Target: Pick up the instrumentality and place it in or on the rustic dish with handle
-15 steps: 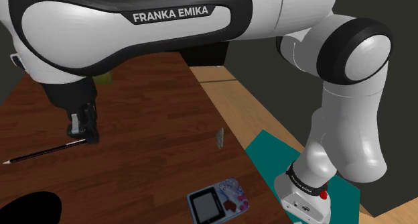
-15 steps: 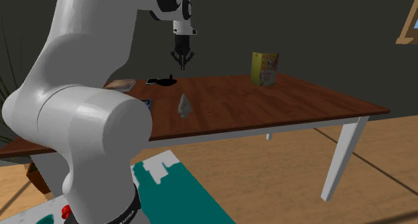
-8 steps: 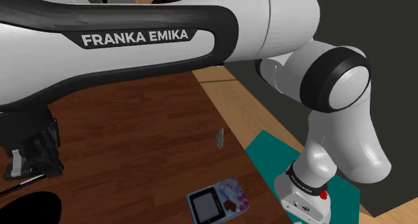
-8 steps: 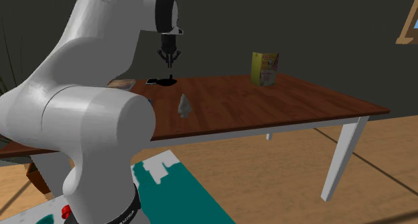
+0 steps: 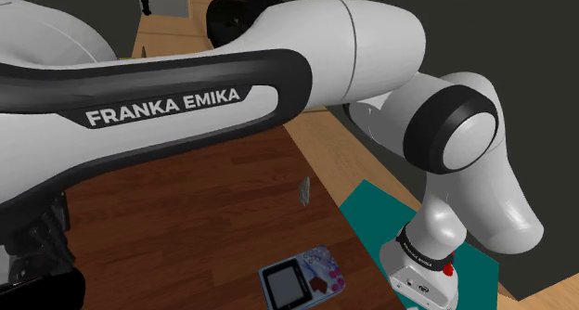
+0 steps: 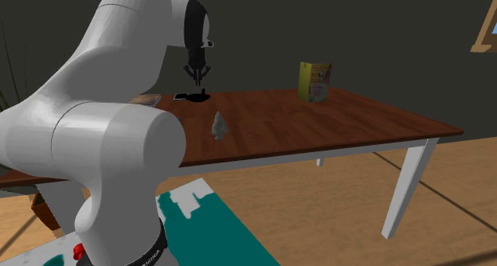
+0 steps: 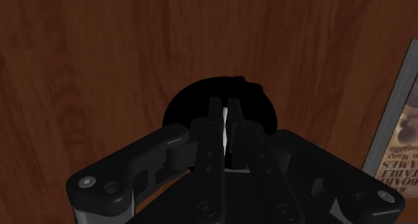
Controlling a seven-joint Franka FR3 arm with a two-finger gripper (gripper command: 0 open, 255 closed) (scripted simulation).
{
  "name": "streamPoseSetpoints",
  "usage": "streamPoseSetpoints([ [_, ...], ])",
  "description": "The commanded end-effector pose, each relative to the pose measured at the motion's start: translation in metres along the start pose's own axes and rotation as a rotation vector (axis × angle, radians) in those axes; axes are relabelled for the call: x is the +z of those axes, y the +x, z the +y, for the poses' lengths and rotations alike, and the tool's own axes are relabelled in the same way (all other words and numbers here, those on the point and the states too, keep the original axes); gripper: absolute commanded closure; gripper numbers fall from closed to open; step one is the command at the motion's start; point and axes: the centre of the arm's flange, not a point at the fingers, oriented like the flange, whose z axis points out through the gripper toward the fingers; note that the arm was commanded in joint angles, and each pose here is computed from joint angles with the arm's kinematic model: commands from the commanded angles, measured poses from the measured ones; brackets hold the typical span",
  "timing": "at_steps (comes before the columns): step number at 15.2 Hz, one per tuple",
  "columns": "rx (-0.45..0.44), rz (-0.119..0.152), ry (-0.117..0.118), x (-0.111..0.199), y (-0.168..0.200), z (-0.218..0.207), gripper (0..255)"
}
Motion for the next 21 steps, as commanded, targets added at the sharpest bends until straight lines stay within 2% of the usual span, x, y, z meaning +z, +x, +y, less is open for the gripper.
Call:
streamPoseSetpoints([
  [1, 0.000, 0.000, 0.000, 0.011, 0.001, 0.000, 255],
  [8, 0.000, 0.000, 0.000, 0.050, 0.002, 0.002, 255],
  [16, 0.000, 0.000, 0.000, 0.050, 0.002, 0.002, 255],
  [17, 0.000, 0.000, 0.000, 0.050, 0.002, 0.002, 0],
  [21, 0.000, 0.000, 0.000, 0.050, 0.002, 0.002, 0],
])
